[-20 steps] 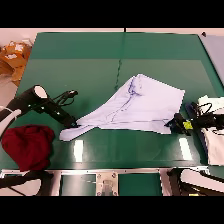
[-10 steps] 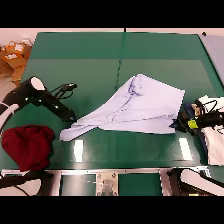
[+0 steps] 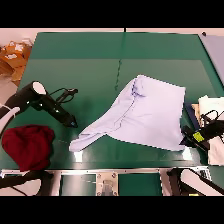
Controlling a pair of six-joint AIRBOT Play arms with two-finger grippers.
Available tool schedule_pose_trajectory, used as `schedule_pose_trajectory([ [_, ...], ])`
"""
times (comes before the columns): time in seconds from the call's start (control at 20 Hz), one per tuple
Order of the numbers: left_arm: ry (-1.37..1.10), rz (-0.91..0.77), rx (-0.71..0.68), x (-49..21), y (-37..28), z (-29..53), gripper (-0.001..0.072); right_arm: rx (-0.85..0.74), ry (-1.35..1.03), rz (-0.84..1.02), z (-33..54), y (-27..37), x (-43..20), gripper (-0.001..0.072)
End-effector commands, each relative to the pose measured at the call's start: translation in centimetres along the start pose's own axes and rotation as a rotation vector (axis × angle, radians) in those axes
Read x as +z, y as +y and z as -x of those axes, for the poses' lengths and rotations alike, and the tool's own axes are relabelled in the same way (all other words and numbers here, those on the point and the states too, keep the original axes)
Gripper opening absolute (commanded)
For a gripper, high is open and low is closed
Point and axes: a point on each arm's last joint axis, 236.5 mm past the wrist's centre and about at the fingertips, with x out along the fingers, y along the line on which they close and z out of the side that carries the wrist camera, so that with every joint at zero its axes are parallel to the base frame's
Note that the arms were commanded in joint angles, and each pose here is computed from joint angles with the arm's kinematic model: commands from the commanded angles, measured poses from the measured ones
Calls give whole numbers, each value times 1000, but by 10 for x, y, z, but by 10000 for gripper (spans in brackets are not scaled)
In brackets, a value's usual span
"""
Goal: Fold the shirts.
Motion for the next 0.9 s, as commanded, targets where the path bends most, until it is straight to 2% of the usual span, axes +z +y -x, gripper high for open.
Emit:
schedule_pose_trajectory([
  [0.0,-37,-4,-117,-1,-23,-14,359,-15,-27,-16,-1,-4,5,11],
  [0.3,-94,5,-148,0,-27,-34,359,6,-43,-19,-1,1,9,11],
  [0.7,-7,-152,-71,-3,-42,-61,351,16,-53,-15,-1,3,11,11],
  [0.8,-34,-151,-39,4,-35,-61,118,25,-51,-14,-1,5,11,10],
  [0.85,-48,-150,-25,7,-32,-61,98,45,-48,2,-1,10,10,10],
])
